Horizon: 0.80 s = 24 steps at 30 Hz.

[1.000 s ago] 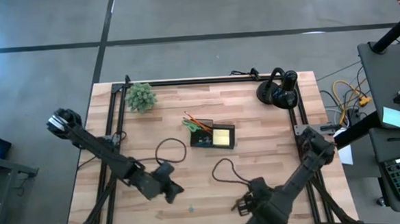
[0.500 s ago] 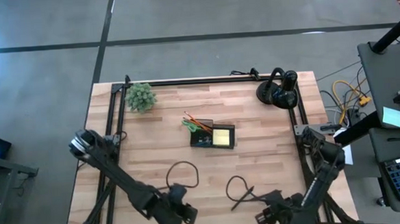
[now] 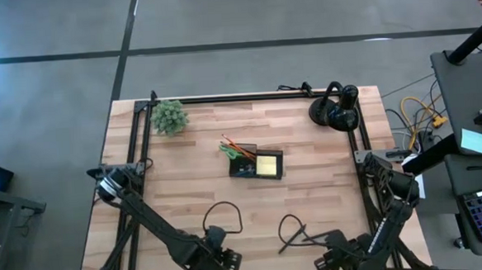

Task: Pick and place office supplies into organizer
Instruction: Put the blue binder clip into the black desk organizer

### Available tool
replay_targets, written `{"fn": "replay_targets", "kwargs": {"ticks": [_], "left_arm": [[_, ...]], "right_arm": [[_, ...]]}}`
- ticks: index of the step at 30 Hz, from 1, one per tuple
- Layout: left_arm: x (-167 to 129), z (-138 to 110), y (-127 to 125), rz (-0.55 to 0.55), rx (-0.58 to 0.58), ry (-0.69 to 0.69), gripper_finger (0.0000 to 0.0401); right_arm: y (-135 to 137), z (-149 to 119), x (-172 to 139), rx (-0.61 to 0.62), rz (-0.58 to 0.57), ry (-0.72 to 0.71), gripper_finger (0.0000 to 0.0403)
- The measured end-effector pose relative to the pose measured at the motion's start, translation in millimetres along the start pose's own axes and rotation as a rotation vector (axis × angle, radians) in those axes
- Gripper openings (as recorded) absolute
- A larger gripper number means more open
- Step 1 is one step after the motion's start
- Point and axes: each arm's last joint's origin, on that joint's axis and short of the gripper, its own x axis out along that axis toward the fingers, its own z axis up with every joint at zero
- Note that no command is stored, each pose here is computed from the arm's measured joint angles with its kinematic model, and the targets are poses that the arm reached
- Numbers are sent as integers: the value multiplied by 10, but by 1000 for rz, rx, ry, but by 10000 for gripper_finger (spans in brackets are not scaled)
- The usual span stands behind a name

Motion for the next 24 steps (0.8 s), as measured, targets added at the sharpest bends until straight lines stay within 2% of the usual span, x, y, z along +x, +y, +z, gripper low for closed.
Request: {"fn": "replay_targets", "kwargs": {"ticks": [5, 10, 14, 20, 24], "left_arm": [[32, -12, -34, -11, -6, 5, 197], [224, -37, -72, -35, -24, 26, 165], [305, -44, -25, 11, -39, 21, 142], [255, -13, 15, 84, -42, -13, 139], [269, 19, -11, 68, -54, -15, 138]], "right_arm": [[-8, 3, 38, -21, -12, -13, 203], [-16, 4, 73, -35, -23, -21, 203], [-17, 4, 79, -38, -26, -22, 203], [-19, 4, 84, -41, -27, -23, 203], [-18, 6, 89, -41, -25, -29, 203]]}}
